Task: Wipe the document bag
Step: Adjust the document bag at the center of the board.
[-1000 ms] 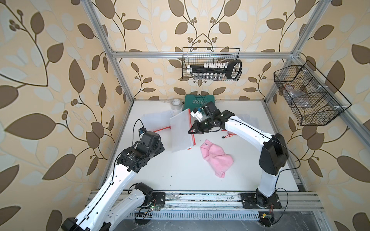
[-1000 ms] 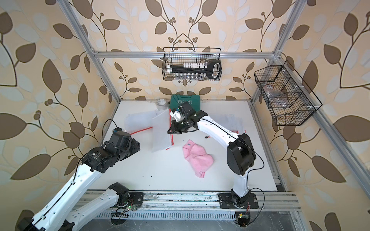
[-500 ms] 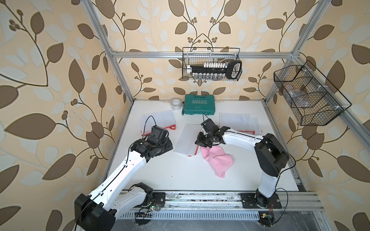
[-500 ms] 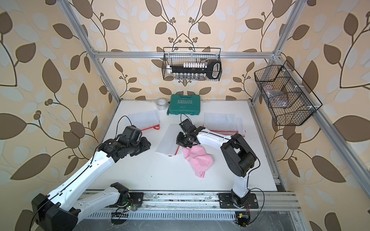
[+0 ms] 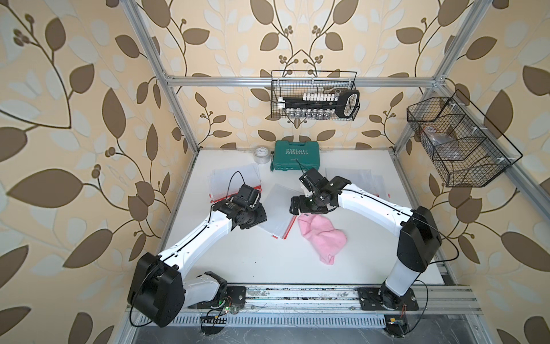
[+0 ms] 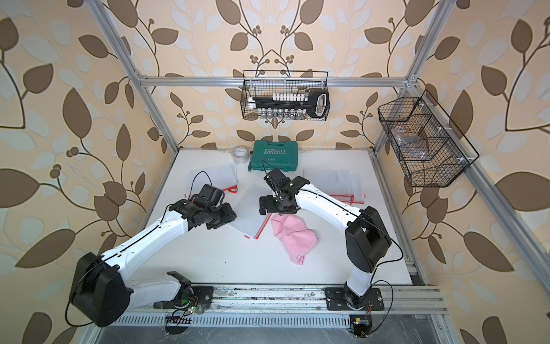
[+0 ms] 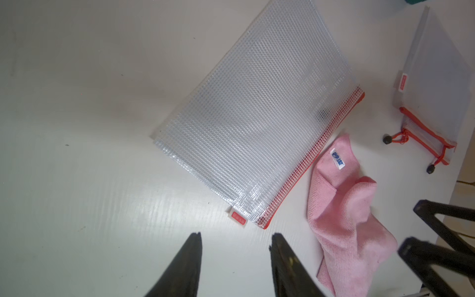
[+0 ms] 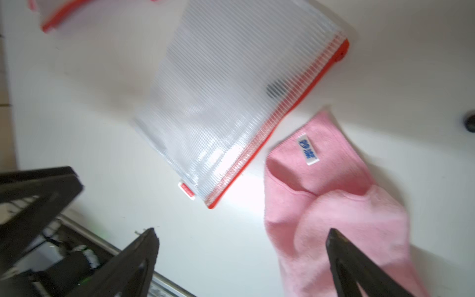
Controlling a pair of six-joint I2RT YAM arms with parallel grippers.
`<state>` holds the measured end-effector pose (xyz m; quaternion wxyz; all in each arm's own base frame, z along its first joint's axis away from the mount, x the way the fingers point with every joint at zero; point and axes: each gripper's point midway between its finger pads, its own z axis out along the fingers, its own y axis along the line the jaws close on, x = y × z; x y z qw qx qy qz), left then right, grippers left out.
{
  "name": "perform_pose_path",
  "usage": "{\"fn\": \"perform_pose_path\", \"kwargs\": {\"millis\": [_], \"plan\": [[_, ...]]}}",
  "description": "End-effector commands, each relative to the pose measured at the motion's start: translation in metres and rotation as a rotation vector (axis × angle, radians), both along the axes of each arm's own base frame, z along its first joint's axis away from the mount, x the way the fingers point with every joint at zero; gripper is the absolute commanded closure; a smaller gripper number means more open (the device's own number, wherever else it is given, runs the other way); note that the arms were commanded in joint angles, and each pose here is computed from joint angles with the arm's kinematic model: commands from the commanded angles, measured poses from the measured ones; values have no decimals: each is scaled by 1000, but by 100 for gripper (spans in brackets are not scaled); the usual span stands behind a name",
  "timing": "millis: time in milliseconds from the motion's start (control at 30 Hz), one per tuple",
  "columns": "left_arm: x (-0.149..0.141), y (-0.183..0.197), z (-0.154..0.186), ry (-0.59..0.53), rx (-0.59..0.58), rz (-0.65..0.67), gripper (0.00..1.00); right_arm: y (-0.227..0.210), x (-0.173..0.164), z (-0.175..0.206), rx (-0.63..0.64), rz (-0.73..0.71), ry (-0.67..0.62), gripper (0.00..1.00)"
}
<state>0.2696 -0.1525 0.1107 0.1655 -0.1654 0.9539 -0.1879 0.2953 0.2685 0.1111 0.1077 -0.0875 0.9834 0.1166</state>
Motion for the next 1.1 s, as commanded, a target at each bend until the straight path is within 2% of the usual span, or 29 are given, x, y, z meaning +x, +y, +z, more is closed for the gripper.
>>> {"fn": "perform_pose_path", "kwargs": {"millis": [0,133,300,367,400,467,567,600,733,867,1000,1067], "plan": [[10,-32,1,-4,-74,-37,53,-52,-41,-36,-265,166,149,2],[15,-54,-24,44,-68,-81,53,-73,-49,-51,-345,168,157,2],[26,-61,-54,89,-11,-99,53,-81,-58,-91,-261,96,257,2],[25,-61,-66,119,12,-102,53,-86,-66,-102,-260,81,297,8],[24,-62,-70,129,20,-113,54,-88,-68,-103,-254,77,301,16],[17,-59,-81,166,71,-133,54,-93,-70,-98,-231,55,293,39],[-1,-48,-96,238,126,-150,55,-103,-71,-81,-207,18,282,88],[-6,-44,-100,257,146,-154,56,-105,-70,-72,-196,13,265,100],[-30,-30,-111,330,199,-173,56,-108,-58,-14,-171,6,143,100],[-49,-27,-111,376,252,-226,59,-84,-36,33,-46,27,17,100],[-66,-32,-105,382,232,-276,63,-34,-11,43,54,134,-16,100],[-75,-34,-101,380,223,-298,66,3,0,37,88,225,-10,100]]}}
